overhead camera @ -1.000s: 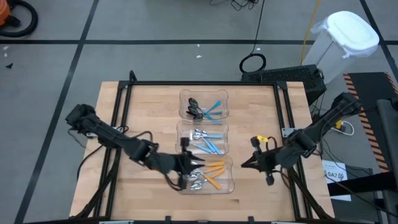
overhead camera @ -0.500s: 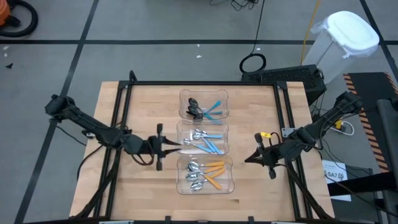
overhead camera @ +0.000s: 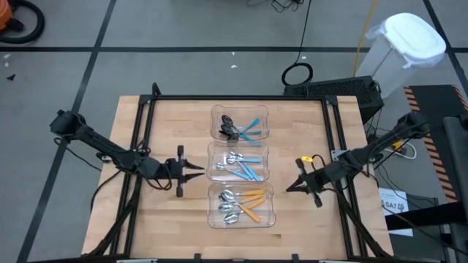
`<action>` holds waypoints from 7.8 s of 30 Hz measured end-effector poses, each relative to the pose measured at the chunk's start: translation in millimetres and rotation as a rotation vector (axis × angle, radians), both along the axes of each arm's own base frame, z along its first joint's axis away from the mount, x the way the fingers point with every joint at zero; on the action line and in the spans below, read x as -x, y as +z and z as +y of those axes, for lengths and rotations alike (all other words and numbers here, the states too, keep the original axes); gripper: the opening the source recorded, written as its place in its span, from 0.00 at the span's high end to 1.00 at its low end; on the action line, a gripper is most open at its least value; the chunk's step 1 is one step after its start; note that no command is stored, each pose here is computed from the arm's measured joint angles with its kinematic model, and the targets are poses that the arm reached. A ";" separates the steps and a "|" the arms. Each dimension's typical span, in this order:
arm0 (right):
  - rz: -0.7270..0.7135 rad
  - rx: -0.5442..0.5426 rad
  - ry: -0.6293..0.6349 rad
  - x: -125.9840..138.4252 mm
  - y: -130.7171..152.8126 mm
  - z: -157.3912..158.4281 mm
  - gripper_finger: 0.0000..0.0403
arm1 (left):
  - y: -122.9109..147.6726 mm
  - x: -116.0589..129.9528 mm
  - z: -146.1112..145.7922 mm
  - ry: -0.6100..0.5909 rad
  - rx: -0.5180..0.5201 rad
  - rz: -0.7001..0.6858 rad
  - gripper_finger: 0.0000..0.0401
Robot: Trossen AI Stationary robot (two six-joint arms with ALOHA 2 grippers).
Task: Sort silverware by color (type)
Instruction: Return to Home Position
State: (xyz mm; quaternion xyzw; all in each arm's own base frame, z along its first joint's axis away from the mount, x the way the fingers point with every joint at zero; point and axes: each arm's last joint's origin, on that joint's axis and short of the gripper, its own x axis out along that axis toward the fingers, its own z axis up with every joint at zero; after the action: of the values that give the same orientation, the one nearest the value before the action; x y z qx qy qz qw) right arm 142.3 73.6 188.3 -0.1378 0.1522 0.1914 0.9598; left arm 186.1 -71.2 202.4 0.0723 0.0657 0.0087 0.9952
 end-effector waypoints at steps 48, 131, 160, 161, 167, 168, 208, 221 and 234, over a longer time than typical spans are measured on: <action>-0.066 -0.011 -0.112 16.3 -47.2 -31.2 1.00 | -57.9 40.3 18.1 -0.009 0.063 -0.041 0.81; -0.287 -0.016 -0.227 46.2 -26.4 -62.8 1.00 | -34.4 87.9 61.1 0.002 0.031 -0.146 0.81; -0.281 -0.039 -0.239 46.1 -26.4 -63.0 1.00 | -37.7 87.0 72.3 -0.009 0.083 -0.114 0.81; -0.282 -0.040 -0.239 46.1 -26.4 -63.0 1.00 | -37.7 87.0 72.3 -0.009 0.083 -0.114 0.81; -0.276 -0.067 -0.258 46.1 -26.3 -63.4 1.00 | -37.6 87.0 72.3 -0.008 0.098 -0.115 0.81; -0.276 -0.070 -0.266 46.1 -26.3 -63.6 1.00 | -37.6 87.0 72.3 -0.008 0.100 -0.115 0.81; -0.425 -0.098 -0.265 46.1 -11.7 -63.7 1.00 | -37.4 86.9 72.3 -0.007 0.100 -0.119 0.81; -0.426 -0.098 -0.265 46.1 -11.6 -63.7 1.00 | -37.4 86.9 72.3 -0.007 0.100 -0.119 0.81; -0.426 -0.098 -0.265 46.1 -11.6 -63.7 1.00 | -37.4 86.9 72.3 -0.007 0.100 -0.119 0.81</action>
State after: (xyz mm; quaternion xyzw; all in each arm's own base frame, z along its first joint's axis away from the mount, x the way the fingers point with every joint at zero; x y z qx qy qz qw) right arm 96.2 10.0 176.7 -0.1073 -0.0463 0.0379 0.9924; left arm 99.2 1.2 164.9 0.0220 0.0067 0.0062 0.9997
